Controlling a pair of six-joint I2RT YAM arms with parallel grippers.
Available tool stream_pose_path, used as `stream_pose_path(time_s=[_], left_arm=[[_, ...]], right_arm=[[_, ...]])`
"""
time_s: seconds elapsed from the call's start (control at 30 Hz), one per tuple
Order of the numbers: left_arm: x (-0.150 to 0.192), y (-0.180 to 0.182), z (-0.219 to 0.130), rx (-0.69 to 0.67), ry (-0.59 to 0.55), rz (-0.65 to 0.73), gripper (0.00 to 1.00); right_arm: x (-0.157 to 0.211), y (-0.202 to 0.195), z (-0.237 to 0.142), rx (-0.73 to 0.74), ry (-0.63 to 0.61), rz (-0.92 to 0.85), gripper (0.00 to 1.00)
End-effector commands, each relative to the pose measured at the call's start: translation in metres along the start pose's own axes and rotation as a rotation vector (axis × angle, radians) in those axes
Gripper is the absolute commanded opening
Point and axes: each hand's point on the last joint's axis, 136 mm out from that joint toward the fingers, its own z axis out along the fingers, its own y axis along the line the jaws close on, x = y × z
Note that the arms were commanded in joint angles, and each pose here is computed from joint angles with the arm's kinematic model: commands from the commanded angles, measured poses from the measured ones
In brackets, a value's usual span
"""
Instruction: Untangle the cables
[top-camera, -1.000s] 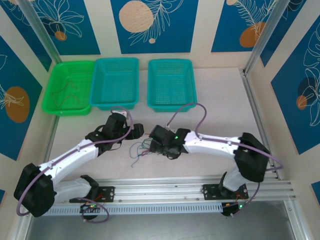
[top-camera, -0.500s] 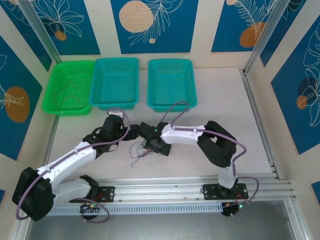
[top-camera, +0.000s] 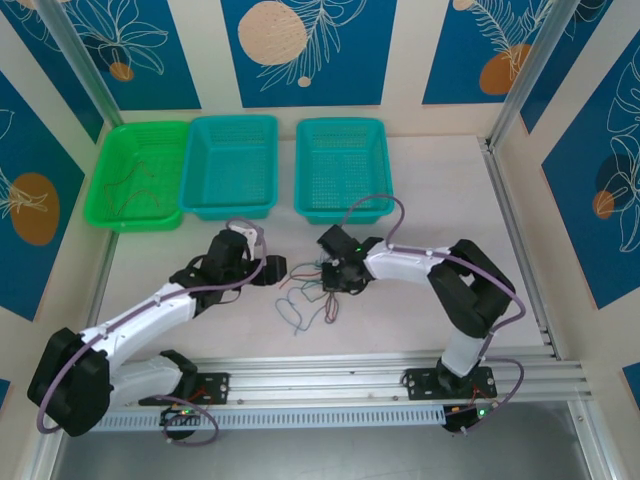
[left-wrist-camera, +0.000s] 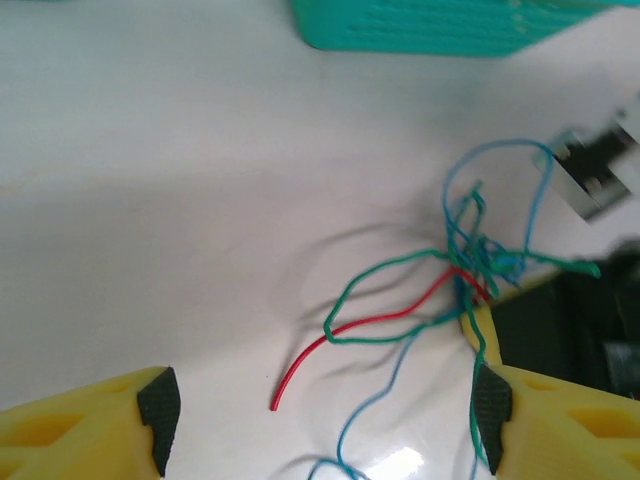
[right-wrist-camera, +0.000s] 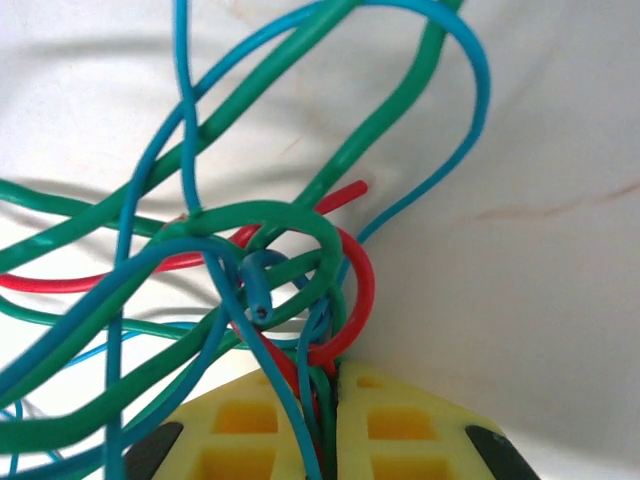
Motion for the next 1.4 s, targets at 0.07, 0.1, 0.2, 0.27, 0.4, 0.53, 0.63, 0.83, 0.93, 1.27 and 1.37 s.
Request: stream_pose_path(time_s=[0.07,0.1,0.2,0.27,0.4,0.53,0.63,0.83,0.93,1.27,1.37], left_arm=[[0.018,-0.027,0.011,0.204,0.058,0.158,0.71],[0.021,-0.026,0.013,0.207,0.07,0.173,0.7],[0.033,-0.029,0.018,0.252,0.098,0.241,0.64],[0.038,-0.036,0.018,0.315,0.094,0.295,0.64],[0.037,-0.034,0.023,0.319,0.046,0.338,0.63],[0.034,-0.044,0.024,0.378,0.024,0.351,0.59],[0.036,-0.054,0.024,0.446,0.032,0.346,0.52],[0.041,-0.056,0.03,0.469,0.053,0.317,0.33],[0.04,-0.055,0.03,0.464,0.048,0.302,0.0],[0.003,-0.013,0.01,0.138,-0.104,0.245,0.0],[-0.006,0.004,-0.006,0.024,-0.152,0.23,0.0]], right_arm=[[-0.008,0.005,-0.031,-0.244,-0.036,-0.26,0.0],[-0.009,0.005,-0.036,-0.27,-0.039,-0.274,0.01],[-0.01,0.007,-0.049,-0.316,-0.04,-0.324,0.0],[-0.01,0.011,-0.055,-0.342,-0.04,-0.352,0.01],[-0.011,0.017,-0.064,-0.395,-0.038,-0.362,0.0],[-0.011,0.021,-0.069,-0.428,-0.032,-0.36,0.0],[-0.012,0.024,-0.072,-0.448,-0.036,-0.352,0.0],[-0.017,0.025,-0.077,-0.475,-0.046,-0.319,0.0],[-0.019,0.022,-0.075,-0.465,-0.05,-0.305,0.0],[-0.022,-0.107,-0.028,0.217,-0.031,0.014,0.2],[-0.016,-0.129,-0.028,0.291,-0.032,0.082,0.25]])
